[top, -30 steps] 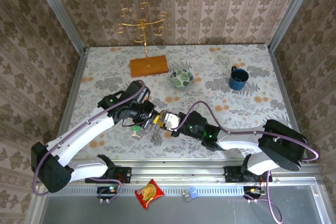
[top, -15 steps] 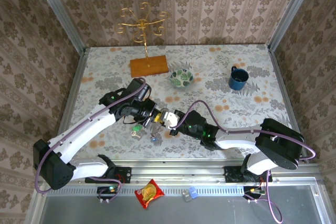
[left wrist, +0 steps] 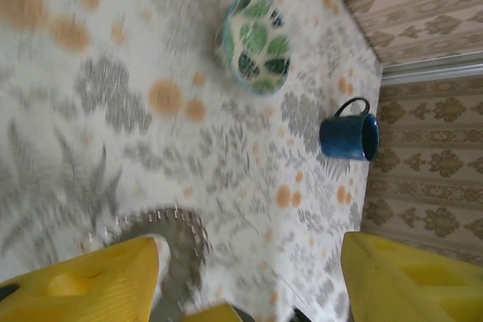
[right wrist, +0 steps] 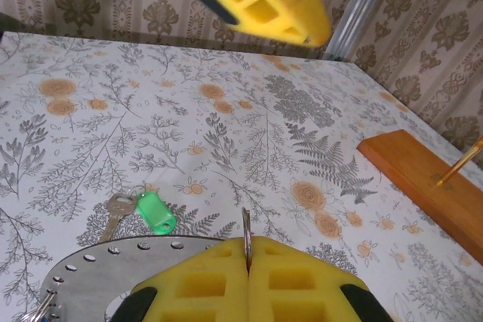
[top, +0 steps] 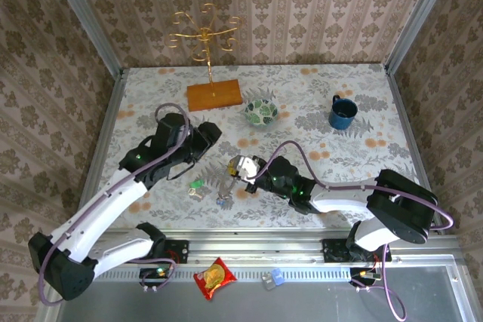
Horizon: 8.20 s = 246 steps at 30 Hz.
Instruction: Put the keys on the keyring
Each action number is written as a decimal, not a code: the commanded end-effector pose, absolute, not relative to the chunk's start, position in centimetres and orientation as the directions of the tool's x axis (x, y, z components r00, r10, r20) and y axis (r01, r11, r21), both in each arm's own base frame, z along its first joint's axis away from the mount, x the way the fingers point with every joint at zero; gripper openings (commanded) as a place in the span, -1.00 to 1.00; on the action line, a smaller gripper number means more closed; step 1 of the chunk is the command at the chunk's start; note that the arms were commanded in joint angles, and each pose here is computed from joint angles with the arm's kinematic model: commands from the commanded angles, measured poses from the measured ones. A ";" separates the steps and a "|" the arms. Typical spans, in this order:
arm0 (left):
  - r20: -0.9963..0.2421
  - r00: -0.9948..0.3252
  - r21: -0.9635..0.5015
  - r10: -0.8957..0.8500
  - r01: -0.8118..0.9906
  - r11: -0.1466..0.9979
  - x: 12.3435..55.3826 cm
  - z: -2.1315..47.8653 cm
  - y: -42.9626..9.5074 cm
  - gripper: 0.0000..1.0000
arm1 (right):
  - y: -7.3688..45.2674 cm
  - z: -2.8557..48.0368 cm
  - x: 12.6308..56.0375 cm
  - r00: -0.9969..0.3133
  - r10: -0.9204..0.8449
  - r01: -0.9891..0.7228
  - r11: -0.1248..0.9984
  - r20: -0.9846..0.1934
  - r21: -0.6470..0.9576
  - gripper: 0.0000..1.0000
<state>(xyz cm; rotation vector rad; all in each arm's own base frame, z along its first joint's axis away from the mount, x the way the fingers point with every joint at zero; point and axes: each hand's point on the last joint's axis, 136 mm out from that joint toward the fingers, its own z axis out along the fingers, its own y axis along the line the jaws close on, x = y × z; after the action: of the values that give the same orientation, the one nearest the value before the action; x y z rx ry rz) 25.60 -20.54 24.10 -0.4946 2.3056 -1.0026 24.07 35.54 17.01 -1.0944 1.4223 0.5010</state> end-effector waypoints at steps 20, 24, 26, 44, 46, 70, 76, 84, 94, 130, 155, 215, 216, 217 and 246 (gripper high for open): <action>-0.936 0.215 0.273 0.280 0.944 0.187 18.2 20.7 -25.4 -0.27 | 33.5 20.5 20.8 0.073 -0.215 -0.969 0.215 -0.974 -0.120 -1.00; -0.943 0.212 0.244 0.258 0.965 0.098 16.8 20.6 -26.3 -0.28 | 33.5 20.5 20.7 0.073 -0.239 -0.972 0.200 -0.968 -0.122 -1.00; -0.943 0.204 0.226 0.264 0.972 0.057 16.2 20.1 -26.6 -0.28 | 33.6 20.7 20.8 0.075 -0.240 -0.971 0.205 -0.968 -0.126 -1.00; -0.894 0.219 0.271 0.392 0.959 0.084 16.5 17.3 -25.3 -0.38 | 33.0 20.4 20.9 0.097 -0.300 -0.964 0.210 -0.949 -0.165 -1.00; -0.889 0.207 0.253 0.408 0.965 0.063 16.1 17.1 -25.3 -0.38 | 33.0 20.3 21.0 0.100 -0.303 -0.963 0.210 -0.948 -0.169 -1.00; -0.935 0.188 0.203 0.302 0.979 0.021 15.2 18.9 -26.5 -0.77 | 34.5 19.6 20.4 0.115 -0.333 -0.975 0.142 -0.936 -0.170 -1.00; -0.939 0.177 0.191 0.296 0.981 0.019 15.1 18.9 -26.6 -0.69 | 35.0 19.4 20.2 0.123 -0.340 -0.976 0.127 -0.932 -0.175 -1.00; -0.939 0.180 0.194 0.292 0.981 0.018 15.1 19.0 -26.7 -0.69 | 35.0 18.5 20.0 0.133 -0.379 -0.976 0.112 -0.916 -0.188 -1.00; -0.927 0.167 0.198 0.335 0.978 0.059 15.8 18.1 -26.3 -0.71 | 34.8 18.5 19.7 0.134 -0.377 -0.976 0.109 -0.917 -0.187 -1.00; -0.939 0.157 0.176 0.305 0.984 0.038 15.4 18.6 -26.6 -0.87 | 35.1 17.1 19.4 0.117 -0.409 -0.982 0.088 -0.905 -0.167 -1.00; -0.893 0.159 0.164 0.422 0.986 -0.026 14.5 16.4 -26.4 -1.00 | 33.5 16.9 20.0 0.149 -0.500 -0.964 0.118 -0.853 -0.238 -0.64; -0.877 0.172 0.205 0.448 0.978 0.026 15.5 17.7 -27.3 -1.00 | 33.7 17.1 20.7 0.133 -0.535 -0.961 0.135 -0.835 -0.240 -0.80; -0.878 0.171 0.205 0.447 0.978 0.027 15.5 17.8 -27.3 -1.00 | 33.7 17.0 20.7 0.133 -0.536 -0.962 0.133 -0.834 -0.238 -0.87; -0.879 0.170 0.204 0.446 0.979 0.029 15.5 17.8 -27.3 -1.00 | 33.7 17.0 20.7 0.132 -0.536 -0.963 0.131 -0.834 -0.237 -0.97; -0.910 0.165 0.214 0.381 0.973 0.089 16.0 16.8 -27.1 -1.00 | 33.9 17.3 20.2 0.101 -0.487 -0.976 0.120 -0.868 -0.181 -1.00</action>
<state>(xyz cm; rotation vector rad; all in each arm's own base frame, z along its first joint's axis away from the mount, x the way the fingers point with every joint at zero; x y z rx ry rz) 16.10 -26.87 15.62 1.4825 1.4461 -0.7496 20.58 33.10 16.14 -1.4995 1.5625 0.6463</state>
